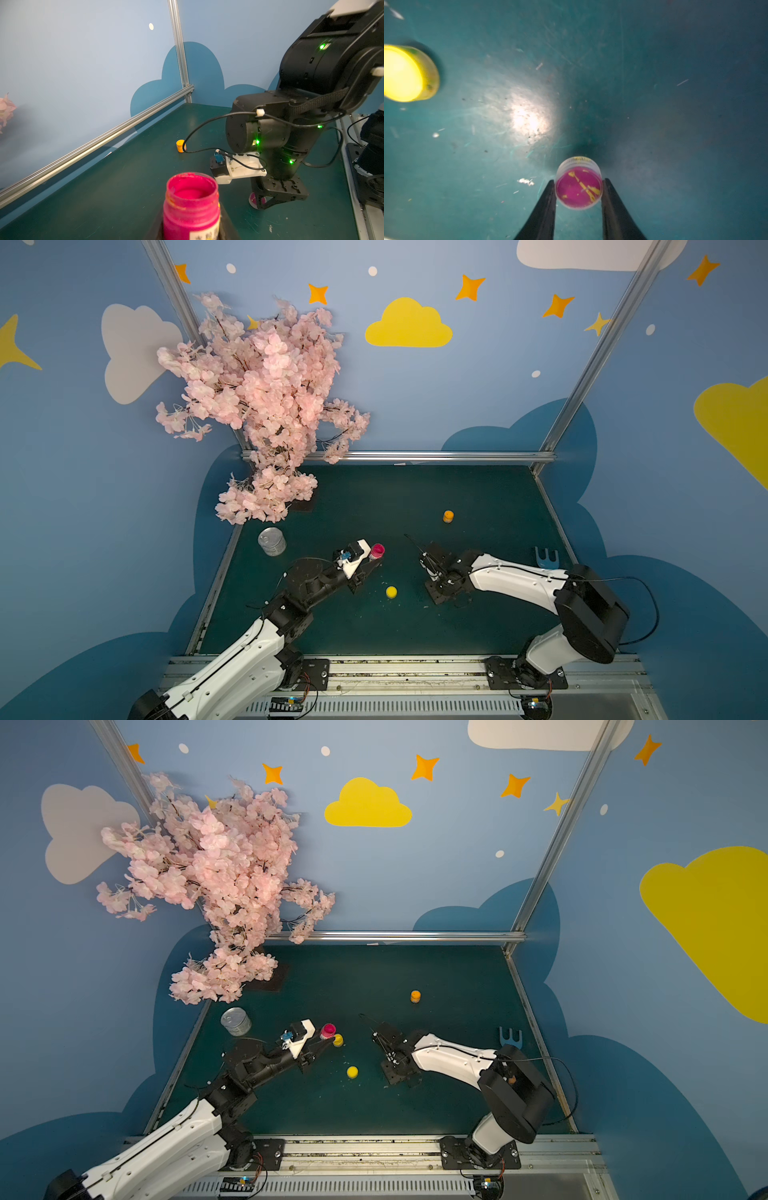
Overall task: Close the paint jar lid
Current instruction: Pick up the lid from the center of the board.
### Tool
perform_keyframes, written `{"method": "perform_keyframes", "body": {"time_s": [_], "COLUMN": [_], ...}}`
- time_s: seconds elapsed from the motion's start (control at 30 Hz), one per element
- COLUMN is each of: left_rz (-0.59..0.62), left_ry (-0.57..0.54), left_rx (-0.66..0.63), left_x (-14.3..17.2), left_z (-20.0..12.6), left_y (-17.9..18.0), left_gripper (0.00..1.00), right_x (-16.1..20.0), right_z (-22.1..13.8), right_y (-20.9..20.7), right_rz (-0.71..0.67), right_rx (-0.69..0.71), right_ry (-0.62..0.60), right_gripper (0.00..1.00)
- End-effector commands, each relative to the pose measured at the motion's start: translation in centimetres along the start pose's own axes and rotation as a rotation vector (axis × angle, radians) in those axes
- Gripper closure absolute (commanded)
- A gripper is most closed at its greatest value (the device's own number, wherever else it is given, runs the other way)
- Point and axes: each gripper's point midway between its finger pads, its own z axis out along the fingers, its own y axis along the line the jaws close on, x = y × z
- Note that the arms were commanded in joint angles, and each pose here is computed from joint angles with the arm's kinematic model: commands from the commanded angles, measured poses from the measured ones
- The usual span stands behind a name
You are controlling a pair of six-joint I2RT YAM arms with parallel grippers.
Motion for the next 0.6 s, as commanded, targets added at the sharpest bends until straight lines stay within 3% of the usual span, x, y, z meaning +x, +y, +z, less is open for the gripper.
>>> {"method": "perform_keyframes", "body": {"time_s": [0.0, 0.33, 0.57], "left_rz": [0.002, 0.0, -0.004], "left_ry": [-0.02, -0.021, 0.005], "left_rx": [-0.006, -0.005, 0.058], "left_x": [-0.2, 0.1, 0.7], "left_z": [-0.2, 1.0, 3.9], "left_y": [0.0, 0.3, 0.2], "left_gripper": [0.68, 0.68, 0.68], "right_x": [-1.2, -4.6, -8.4], "right_z": [-2.4, -6.7, -9.9], "right_y": [-0.5, -3.5, -2.6], "right_rz": [0.003, 0.037, -0.052], "right_rx": [-0.032, -0.12, -0.218], "right_ry": [-0.038, -0.148, -0.253], "right_gripper": [0.68, 0.69, 0.69]}}
